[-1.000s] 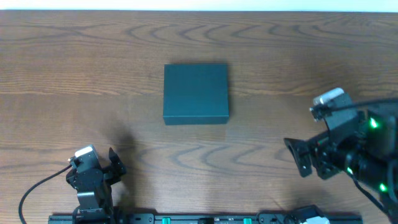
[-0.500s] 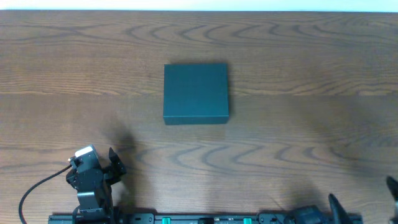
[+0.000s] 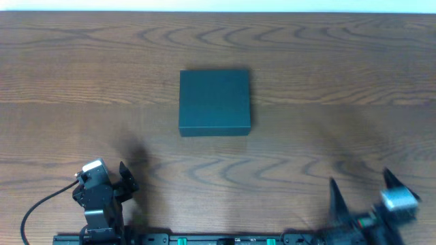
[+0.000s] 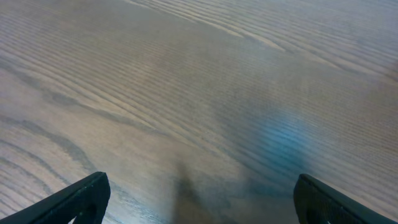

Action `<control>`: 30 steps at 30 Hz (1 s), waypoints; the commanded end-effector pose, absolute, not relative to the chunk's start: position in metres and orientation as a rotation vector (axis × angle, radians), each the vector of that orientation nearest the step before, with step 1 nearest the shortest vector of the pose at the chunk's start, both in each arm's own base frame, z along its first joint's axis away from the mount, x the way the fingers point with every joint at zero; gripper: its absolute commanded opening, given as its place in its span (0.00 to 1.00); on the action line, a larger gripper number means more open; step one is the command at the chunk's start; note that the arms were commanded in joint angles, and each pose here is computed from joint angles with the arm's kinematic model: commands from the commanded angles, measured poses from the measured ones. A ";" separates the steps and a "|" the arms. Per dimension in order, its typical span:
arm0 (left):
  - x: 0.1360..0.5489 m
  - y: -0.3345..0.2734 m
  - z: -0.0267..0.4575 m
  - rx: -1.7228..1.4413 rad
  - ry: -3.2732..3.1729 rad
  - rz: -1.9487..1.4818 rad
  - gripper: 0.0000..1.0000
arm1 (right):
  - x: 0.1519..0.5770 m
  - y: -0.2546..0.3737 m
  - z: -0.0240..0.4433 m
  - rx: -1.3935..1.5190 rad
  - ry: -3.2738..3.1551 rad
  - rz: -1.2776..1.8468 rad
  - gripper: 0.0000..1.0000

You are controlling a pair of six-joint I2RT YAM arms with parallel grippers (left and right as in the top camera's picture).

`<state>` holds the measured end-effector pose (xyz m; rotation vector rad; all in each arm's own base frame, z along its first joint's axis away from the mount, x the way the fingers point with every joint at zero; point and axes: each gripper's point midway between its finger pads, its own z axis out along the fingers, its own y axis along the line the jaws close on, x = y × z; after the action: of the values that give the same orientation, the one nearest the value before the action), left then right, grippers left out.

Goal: Pack container

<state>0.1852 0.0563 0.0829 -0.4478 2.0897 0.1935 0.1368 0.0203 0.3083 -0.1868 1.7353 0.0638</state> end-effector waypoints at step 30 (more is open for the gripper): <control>0.184 0.058 0.079 -0.438 2.097 0.213 0.96 | 0.210 0.031 0.106 -0.201 1.998 0.054 0.99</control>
<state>0.1852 0.0564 0.0829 -0.4480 2.0896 0.1939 0.2106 0.0304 0.1093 -0.2075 1.9926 0.0434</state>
